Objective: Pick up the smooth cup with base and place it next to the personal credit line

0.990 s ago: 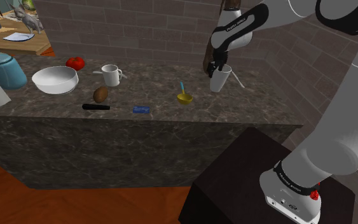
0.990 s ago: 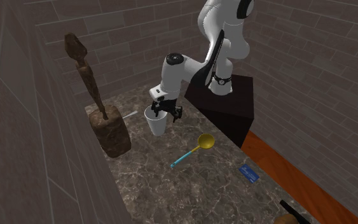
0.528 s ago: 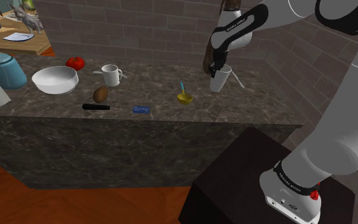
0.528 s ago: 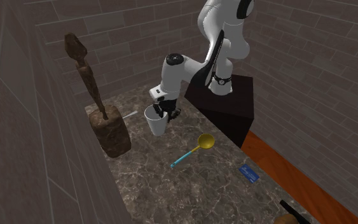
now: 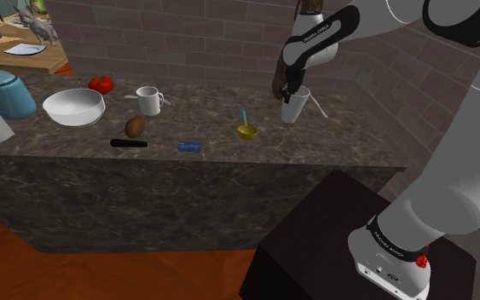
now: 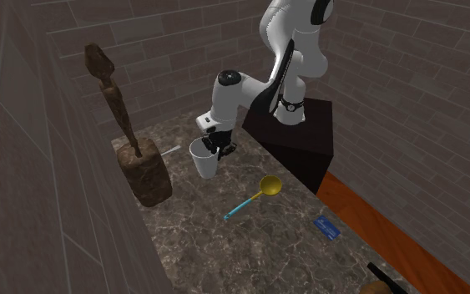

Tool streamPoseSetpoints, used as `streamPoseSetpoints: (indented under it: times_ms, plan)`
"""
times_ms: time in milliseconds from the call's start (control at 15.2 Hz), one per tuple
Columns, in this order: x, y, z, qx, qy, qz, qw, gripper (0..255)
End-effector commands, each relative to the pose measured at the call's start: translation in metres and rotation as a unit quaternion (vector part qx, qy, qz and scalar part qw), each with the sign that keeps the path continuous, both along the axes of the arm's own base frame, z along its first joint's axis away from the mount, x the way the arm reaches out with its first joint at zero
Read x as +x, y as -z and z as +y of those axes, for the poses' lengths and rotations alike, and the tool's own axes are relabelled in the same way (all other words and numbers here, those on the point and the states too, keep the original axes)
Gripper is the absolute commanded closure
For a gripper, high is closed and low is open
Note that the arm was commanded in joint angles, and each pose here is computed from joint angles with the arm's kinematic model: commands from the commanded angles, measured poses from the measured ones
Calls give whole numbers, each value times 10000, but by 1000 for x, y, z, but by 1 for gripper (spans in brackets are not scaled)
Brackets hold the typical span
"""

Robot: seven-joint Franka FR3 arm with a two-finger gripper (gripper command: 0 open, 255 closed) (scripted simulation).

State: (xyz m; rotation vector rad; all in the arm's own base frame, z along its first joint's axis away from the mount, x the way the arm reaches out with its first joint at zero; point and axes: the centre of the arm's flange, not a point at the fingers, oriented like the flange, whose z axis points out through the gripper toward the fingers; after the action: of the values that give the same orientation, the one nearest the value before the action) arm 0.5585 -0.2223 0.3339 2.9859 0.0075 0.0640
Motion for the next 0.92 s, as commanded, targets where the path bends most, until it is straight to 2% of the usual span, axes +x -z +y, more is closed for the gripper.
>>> streamPoseSetpoints:
  times_ms: [0,858]
  plan:
    - [0,-6,0,-1,0,-3,10000,255]
    - [0,-74,0,-1,0,-3,10000,255]
